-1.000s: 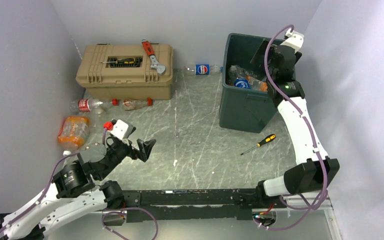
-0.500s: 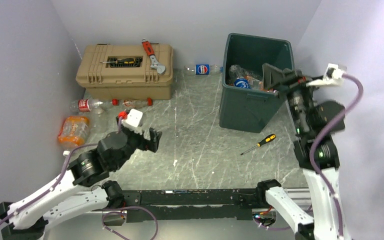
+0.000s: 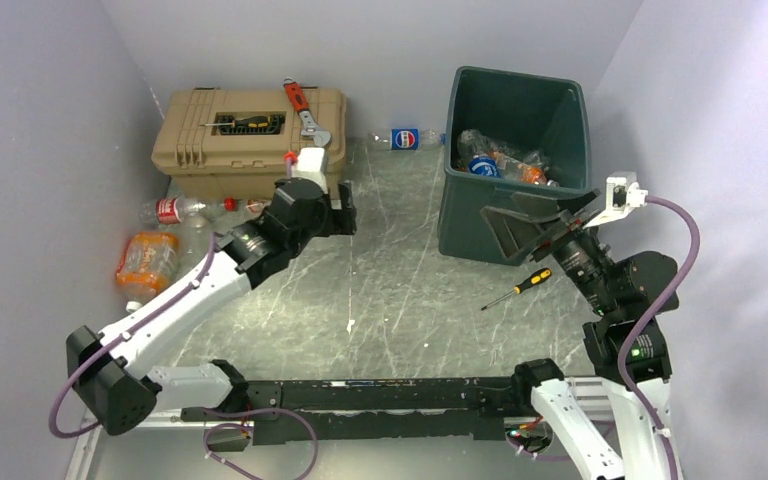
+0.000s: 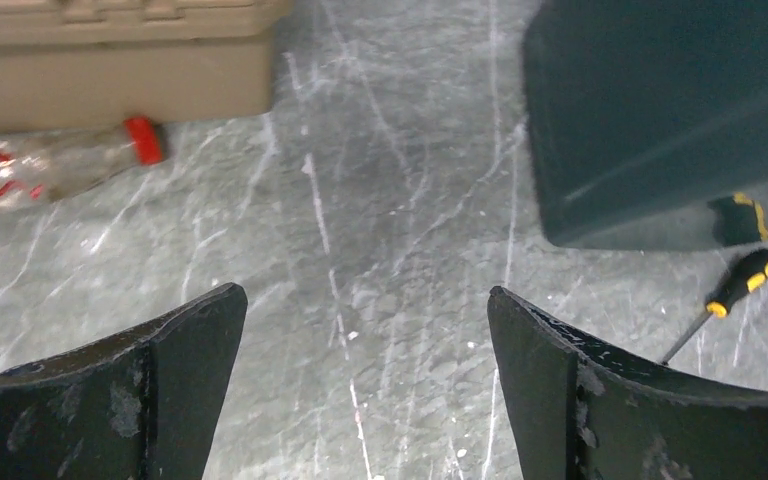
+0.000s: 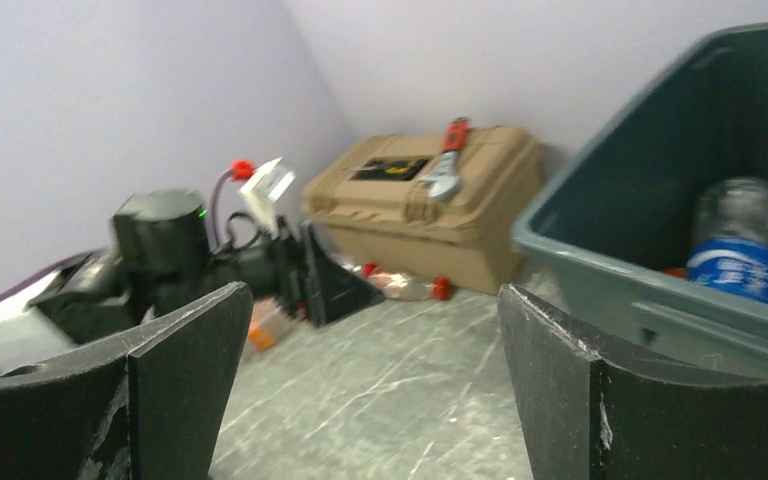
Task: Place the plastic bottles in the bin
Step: Place the plastic bottle in the trash bin, then pick up the plastic bottle at the center of the board, then place the plastic bottle in the trash bin.
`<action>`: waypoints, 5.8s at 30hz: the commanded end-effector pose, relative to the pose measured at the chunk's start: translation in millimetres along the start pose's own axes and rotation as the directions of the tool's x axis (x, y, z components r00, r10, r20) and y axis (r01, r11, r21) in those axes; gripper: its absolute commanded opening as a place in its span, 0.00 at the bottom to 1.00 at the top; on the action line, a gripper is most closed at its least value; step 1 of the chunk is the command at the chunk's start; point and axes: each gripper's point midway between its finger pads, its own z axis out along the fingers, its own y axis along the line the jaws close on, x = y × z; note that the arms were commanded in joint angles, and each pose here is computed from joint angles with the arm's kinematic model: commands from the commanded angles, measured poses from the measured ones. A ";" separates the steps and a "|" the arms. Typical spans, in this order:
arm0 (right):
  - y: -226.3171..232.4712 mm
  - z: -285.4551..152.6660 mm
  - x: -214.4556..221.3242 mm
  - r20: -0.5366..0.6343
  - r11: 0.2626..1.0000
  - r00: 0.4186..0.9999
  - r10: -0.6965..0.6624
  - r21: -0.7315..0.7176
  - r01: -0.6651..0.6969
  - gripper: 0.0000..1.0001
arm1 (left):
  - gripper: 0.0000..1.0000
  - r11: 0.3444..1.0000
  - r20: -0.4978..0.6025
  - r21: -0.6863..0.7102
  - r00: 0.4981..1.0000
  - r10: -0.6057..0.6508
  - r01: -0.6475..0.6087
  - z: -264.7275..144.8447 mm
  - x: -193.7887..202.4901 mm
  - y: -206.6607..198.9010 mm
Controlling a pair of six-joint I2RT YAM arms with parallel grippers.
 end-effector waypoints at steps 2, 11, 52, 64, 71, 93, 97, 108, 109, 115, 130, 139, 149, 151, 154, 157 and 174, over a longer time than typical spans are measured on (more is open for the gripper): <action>30.7 -0.2 30.6 -0.123 0.972 0.990 0.073 -0.213 -0.098 0.96 | 0.97 0.952 0.037 -0.220 0.977 -0.212 0.215 -26.0 -3.1 83.8; 56.5 30.4 82.0 -0.254 0.957 0.967 0.029 -0.271 -0.100 0.95 | 0.95 0.707 0.071 -0.475 0.823 -0.563 0.525 -39.7 60.4 213.6; 96.6 0.6 239.9 -0.489 0.899 0.871 -0.042 -0.399 -0.181 0.96 | 0.93 0.368 -0.352 -0.887 0.925 -0.145 -0.280 -37.0 89.4 431.7; 97.5 4.8 243.3 -0.490 0.899 0.870 -0.057 -0.405 -0.169 0.96 | 0.80 0.460 -0.422 -0.837 0.885 -0.198 -0.296 -27.0 132.4 442.5; 95.7 4.0 241.8 -0.488 0.903 0.872 -0.044 -0.393 -0.174 0.96 | 0.63 0.493 -0.384 -0.838 0.894 -0.230 -0.233 -30.0 147.6 433.5; 100.2 1.2 224.4 -0.433 0.891 0.901 -0.037 -0.422 -0.167 0.96 | 0.79 0.609 -0.068 -0.786 0.966 -0.250 0.103 -80.6 83.8 328.3; 98.7 -0.1 227.2 -0.437 0.892 0.899 -0.032 -0.418 -0.171 0.96 | 1.00 0.688 0.022 -0.685 0.951 -0.308 0.239 -57.9 55.1 307.0; 93.8 4.2 232.9 -0.445 0.906 0.893 -0.062 -0.401 -0.137 0.96 | 1.00 0.714 0.175 -0.482 0.854 -0.490 0.508 20.7 26.6 267.1; 93.7 4.4 234.2 -0.450 0.906 0.891 -0.063 -0.400 -0.138 0.96 | 1.00 0.697 0.175 -0.506 0.852 -0.493 0.508 23.6 28.9 269.7; 93.3 4.2 234.5 -0.451 0.907 0.890 -0.057 -0.395 -0.142 0.96 | 1.00 0.624 0.166 -0.605 0.845 -0.508 0.494 33.9 50.5 288.9; 89.7 6.8 238.9 -0.465 0.917 0.882 -0.071 -0.378 -0.125 0.97 | 1.00 0.554 0.090 -0.716 0.844 -0.529 0.424 65.2 101.5 324.2; 88.2 9.1 238.9 -0.466 0.924 0.882 -0.072 -0.365 -0.118 0.96 | 0.87 0.578 0.064 -0.707 0.851 -0.521 0.407 70.7 117.5 336.3; 87.2 9.4 237.6 -0.464 0.929 0.885 -0.042 -0.345 -0.137 0.96 | 0.64 0.626 0.049 -0.671 0.866 -0.498 0.398 65.1 117.0 334.3; 87.3 10.3 235.5 -0.460 0.930 0.887 -0.046 -0.343 -0.129 0.97 | 0.60 0.637 0.063 -0.654 0.868 -0.492 0.408 57.5 109.9 328.5; 88.9 13.4 226.5 -0.442 0.932 0.895 -0.059 -0.345 -0.109 0.96 | 0.51 0.662 0.108 -0.606 0.870 -0.480 0.441 39.2 87.7 314.1; 91.4 15.7 218.0 -0.429 0.932 0.900 -0.072 -0.351 -0.092 0.97 | 0.45 0.691 0.133 -0.553 0.868 -0.478 0.466 14.5 68.1 294.2; 127.9 24.3 96.7 -0.271 0.923 0.962 -0.039 -0.380 -0.070 0.99 | 0.14 0.812 0.276 0.579 0.955 -0.111 -0.073 -114.4 -16.9 32.7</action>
